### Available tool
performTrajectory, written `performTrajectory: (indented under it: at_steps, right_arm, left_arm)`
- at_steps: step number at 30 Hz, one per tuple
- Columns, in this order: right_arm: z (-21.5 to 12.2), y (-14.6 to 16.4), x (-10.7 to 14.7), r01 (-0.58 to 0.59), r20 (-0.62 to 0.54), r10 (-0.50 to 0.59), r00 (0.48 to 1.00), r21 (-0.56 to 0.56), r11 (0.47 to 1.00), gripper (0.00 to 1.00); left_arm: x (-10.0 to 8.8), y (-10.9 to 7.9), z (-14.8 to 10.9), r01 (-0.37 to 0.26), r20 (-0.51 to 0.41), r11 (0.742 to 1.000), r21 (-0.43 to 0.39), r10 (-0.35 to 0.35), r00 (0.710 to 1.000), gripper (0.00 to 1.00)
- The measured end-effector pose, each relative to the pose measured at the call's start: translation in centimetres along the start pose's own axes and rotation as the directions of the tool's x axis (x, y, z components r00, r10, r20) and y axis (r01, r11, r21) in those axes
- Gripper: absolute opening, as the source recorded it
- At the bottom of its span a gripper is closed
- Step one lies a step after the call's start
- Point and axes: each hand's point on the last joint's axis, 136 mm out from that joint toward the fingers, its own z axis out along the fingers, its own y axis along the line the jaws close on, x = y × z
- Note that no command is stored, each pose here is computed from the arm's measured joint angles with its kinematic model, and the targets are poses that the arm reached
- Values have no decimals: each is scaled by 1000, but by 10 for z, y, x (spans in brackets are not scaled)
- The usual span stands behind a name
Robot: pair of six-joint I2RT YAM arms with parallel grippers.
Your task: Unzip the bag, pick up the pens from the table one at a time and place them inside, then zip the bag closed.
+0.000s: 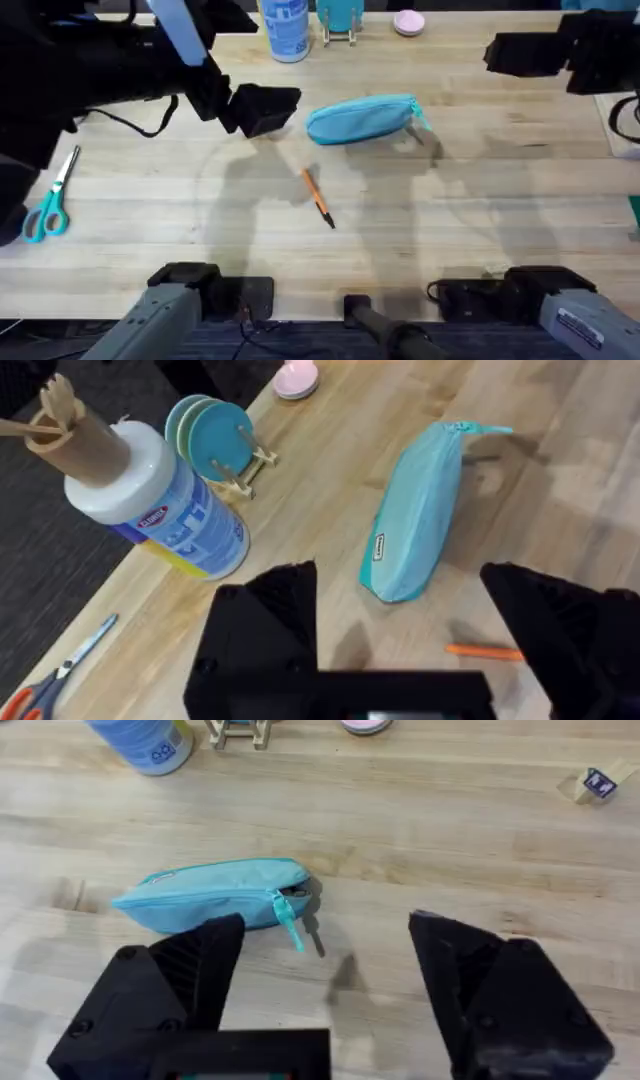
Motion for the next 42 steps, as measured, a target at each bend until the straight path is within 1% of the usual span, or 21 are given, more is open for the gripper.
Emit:
performTrajectory:
  at_steps: [4, 11, 15, 18, 20, 22, 31, 35, 38, 42]
  right_arm:
    - [0, 0, 0, 0, 0, 0, 1000, 0, 1000, 998]
    - [0, 0, 0, 0, 0, 0, 1000, 0, 1000, 998]
    - [0, 0, 0, 0, 1, 0, 1000, 0, 1000, 998]
    - [0, 0, -1, 1, 4, -1, 1000, 0, 1000, 998]
    - [0, 0, -1, 1, 3, -1, 1000, 0, 1000, 997]
    - [0, 0, -1, 1, 4, -1, 1000, 0, 1000, 997]
    - [0, 0, -1, 1, 4, -1, 1000, 0, 1000, 997]
    - [0, 0, -1, 1, 4, -1, 1000, 0, 1000, 997]
    - [0, 0, -1, 1, 3, -1, 1000, 0, 1000, 997]
    - [0, 0, -1, 1, 4, -1, 1000, 0, 1000, 997]
  left_arm:
    - [4, -5, 0, 12, -12, 1000, 20, -12, 1000, 994]
    - [-3, -2, 0, -16, 17, 1000, 11, 15, 1000, 994]
    - [-2, -2, 1, -27, 15, 999, 18, 27, 1000, 993]
    - [7, -4, 7, -1, -13, 999, 47, 1, 1000, 995]
    - [16, -6, 14, 16, -42, 997, 76, -13, 999, 996]
    - [24, -7, 19, 22, -66, 995, 100, -15, 998, 996]
    - [43, -5, 37, 11, -108, 988, 154, 6, 994, 996]
    - [57, -9, 48, 14, -130, 977, 213, 14, 991, 996]
    - [64, -12, 56, -2, -126, 966, 259, 36, 991, 995]
    - [72, -13, 64, -35, -117, 954, 297, 73, 990, 996]
